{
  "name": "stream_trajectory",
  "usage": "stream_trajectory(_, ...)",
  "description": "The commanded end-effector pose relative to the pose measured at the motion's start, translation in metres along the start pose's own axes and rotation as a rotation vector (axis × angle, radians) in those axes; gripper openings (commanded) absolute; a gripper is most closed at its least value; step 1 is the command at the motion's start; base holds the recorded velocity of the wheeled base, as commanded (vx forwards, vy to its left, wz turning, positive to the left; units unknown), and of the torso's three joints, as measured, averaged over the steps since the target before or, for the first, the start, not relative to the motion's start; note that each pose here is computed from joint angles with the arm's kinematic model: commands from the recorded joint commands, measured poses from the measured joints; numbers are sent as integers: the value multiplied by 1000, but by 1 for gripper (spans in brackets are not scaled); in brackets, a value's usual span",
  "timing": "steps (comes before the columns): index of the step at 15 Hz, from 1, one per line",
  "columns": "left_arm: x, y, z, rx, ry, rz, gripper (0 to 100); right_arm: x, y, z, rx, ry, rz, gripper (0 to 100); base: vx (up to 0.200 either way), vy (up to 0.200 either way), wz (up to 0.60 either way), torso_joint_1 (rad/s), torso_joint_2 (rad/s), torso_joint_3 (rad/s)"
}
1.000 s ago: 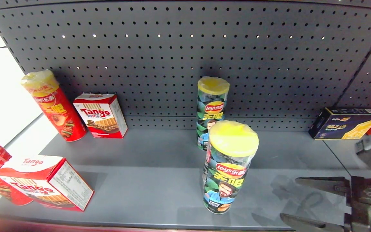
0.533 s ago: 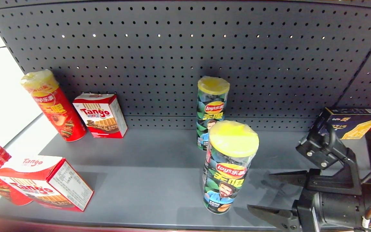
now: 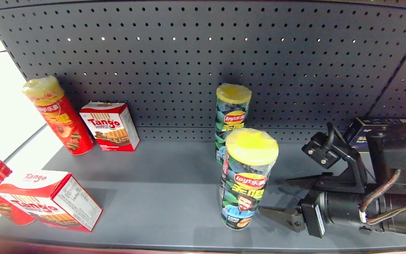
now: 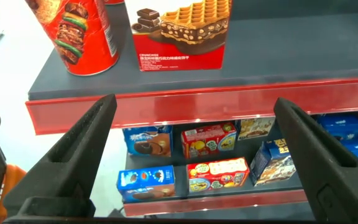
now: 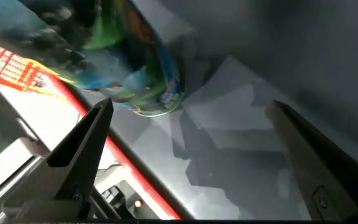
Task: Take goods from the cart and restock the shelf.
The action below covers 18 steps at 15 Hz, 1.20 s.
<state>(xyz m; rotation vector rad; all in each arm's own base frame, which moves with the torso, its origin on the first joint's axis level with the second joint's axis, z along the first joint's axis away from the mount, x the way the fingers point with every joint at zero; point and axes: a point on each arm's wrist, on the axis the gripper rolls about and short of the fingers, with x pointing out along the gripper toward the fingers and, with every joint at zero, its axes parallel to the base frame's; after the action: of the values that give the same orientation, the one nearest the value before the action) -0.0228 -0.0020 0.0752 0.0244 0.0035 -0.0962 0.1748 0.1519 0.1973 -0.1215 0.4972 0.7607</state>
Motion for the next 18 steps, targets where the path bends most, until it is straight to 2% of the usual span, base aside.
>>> stream_trajectory(1,0,0,0,-1,4,-1,100,1,-6,0,12,0,-22,100,0,0,0,0,0,0)
stream_trajectory(6,0,0,0,0,3,-2,100,-8,-12,1,26,-20,-51,100,0,0,0,0,0,0)
stream_trajectory(10,0,0,0,0,3,-1,100,4,-14,12,25,-29,-51,100,0,0,0,0,0,0)
stream_trajectory(13,0,0,0,0,3,-1,100,9,-14,14,-32,-23,-48,100,0,0,0,0,0,0)
stream_trajectory(18,0,0,0,-2,3,-1,100,7,-14,11,-36,-17,-51,100,0,0,0,0,0,0)
